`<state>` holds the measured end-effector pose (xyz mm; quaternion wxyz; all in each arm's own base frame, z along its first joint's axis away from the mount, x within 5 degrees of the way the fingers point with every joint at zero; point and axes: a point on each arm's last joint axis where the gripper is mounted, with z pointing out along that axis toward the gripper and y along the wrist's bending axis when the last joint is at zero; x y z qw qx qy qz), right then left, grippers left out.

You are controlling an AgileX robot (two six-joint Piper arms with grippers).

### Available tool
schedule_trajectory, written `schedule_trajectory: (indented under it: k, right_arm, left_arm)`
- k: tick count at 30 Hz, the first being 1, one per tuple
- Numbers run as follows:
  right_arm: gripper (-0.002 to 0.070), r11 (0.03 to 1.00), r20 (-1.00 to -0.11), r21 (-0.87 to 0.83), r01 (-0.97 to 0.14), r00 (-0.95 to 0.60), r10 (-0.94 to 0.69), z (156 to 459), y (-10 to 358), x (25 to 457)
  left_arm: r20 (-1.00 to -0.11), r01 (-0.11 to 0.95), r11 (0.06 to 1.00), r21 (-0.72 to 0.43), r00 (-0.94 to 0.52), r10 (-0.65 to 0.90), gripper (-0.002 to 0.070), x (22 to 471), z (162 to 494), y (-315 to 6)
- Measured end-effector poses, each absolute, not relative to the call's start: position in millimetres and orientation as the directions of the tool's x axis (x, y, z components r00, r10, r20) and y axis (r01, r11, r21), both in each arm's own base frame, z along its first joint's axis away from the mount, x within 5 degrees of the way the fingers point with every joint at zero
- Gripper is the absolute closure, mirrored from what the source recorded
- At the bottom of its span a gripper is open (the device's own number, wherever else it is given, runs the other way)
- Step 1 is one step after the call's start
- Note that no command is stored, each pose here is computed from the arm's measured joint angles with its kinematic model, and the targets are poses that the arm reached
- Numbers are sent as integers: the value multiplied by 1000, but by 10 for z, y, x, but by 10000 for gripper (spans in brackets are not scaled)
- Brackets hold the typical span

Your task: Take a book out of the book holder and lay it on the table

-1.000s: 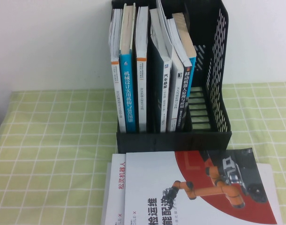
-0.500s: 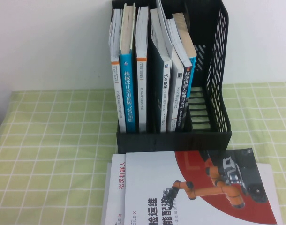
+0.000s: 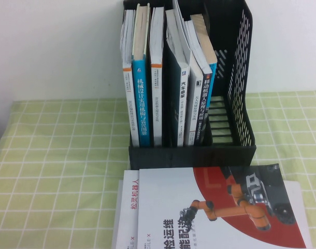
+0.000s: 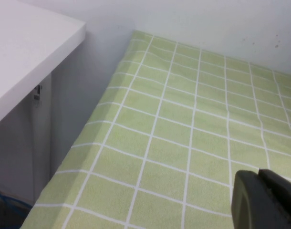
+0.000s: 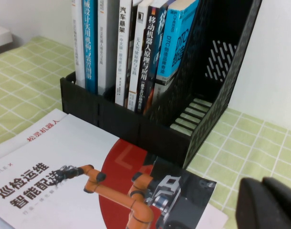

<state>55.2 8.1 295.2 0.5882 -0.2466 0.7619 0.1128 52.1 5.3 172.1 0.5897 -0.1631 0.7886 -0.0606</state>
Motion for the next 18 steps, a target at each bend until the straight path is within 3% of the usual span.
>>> schedule_trajectory:
  k: [11,18]
  right_arm:
    - [678,867,-955,-112,-486,-189,-229,2954,54,544]
    - [678,980,-964,-24,-196,-254,-75,2957,-110,503]
  left_arm:
    - [-908,-188,936,-297,-249,-338,678,521,1721,53]
    - [-908,-190,936,-297,-249,-338,678,521,1721,54]
